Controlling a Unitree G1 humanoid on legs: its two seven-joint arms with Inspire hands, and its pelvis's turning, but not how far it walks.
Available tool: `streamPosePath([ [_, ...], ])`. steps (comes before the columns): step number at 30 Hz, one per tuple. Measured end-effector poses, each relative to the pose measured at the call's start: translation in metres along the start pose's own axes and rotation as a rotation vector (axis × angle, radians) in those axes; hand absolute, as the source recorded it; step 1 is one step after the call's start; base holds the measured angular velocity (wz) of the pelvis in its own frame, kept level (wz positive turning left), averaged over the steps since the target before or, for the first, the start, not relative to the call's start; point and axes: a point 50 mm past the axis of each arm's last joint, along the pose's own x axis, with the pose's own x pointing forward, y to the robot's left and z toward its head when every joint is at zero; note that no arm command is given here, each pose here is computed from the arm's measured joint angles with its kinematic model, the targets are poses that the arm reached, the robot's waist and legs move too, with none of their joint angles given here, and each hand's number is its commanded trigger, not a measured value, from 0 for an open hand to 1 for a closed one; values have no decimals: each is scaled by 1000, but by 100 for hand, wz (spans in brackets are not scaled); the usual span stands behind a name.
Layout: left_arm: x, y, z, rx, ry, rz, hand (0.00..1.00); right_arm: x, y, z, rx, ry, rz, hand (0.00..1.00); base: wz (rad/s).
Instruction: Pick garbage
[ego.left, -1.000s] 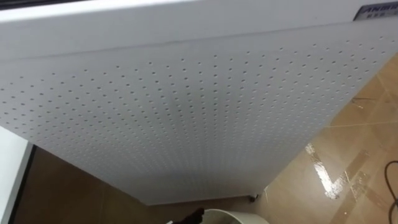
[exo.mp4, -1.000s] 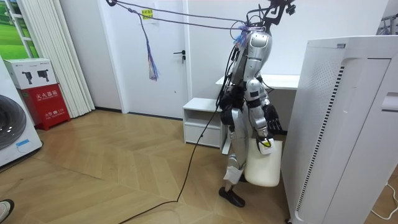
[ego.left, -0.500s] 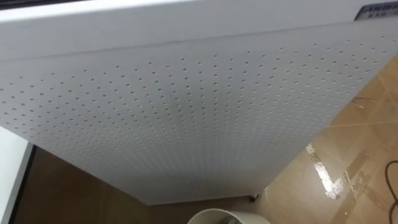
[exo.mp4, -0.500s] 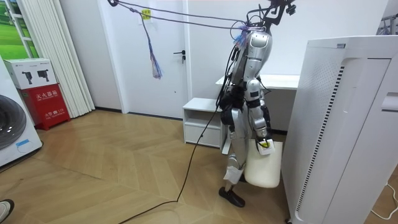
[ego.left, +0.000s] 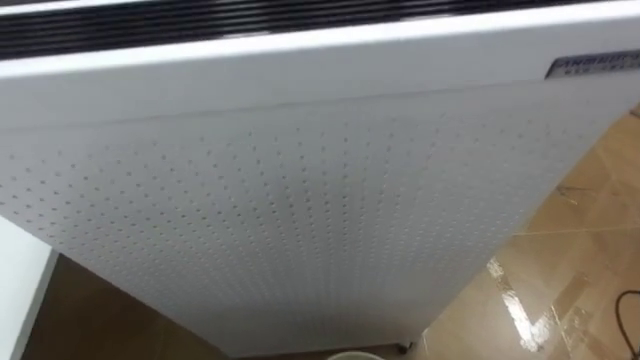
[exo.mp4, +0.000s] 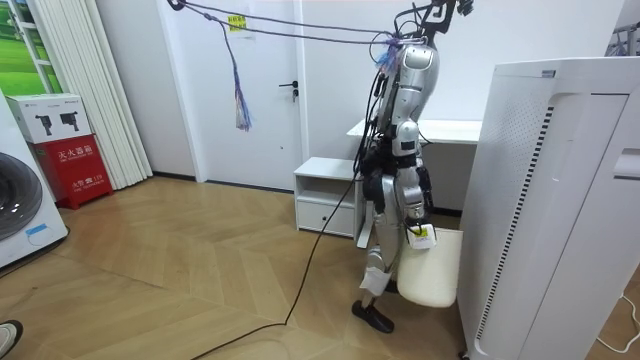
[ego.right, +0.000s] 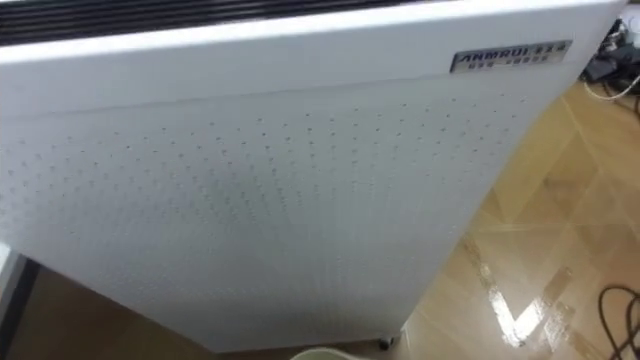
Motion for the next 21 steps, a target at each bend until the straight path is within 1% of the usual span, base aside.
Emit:
streamPosePath([
  [2, -6, 5, -15, -47, 27, 52, 0, -4, -4, -11, 82, 15, -23, 100, 4],
  [4, -15, 9, -34, -124, 53, 119, 0, -9, -9, -28, 188, 38, -59, 100, 13],
  [5, -17, 10, -39, -147, 56, 135, 0, -11, -11, -32, 218, 43, -70, 100, 19],
  [7, -23, 11, -52, -227, 63, 194, 0, -19, -13, -53, 298, 80, -102, 100, 8],
  [13, -31, 15, -67, -321, 81, 284, 0, -30, -13, -79, 405, 126, -143, 100, -3],
  [19, -29, 9, -72, -361, 99, 295, 0, -34, -15, -88, 492, 141, -190, 100, -10],
  [21, -30, 8, -75, -377, 120, 302, 0, -36, -12, -94, 530, 169, -208, 100, -10],
])
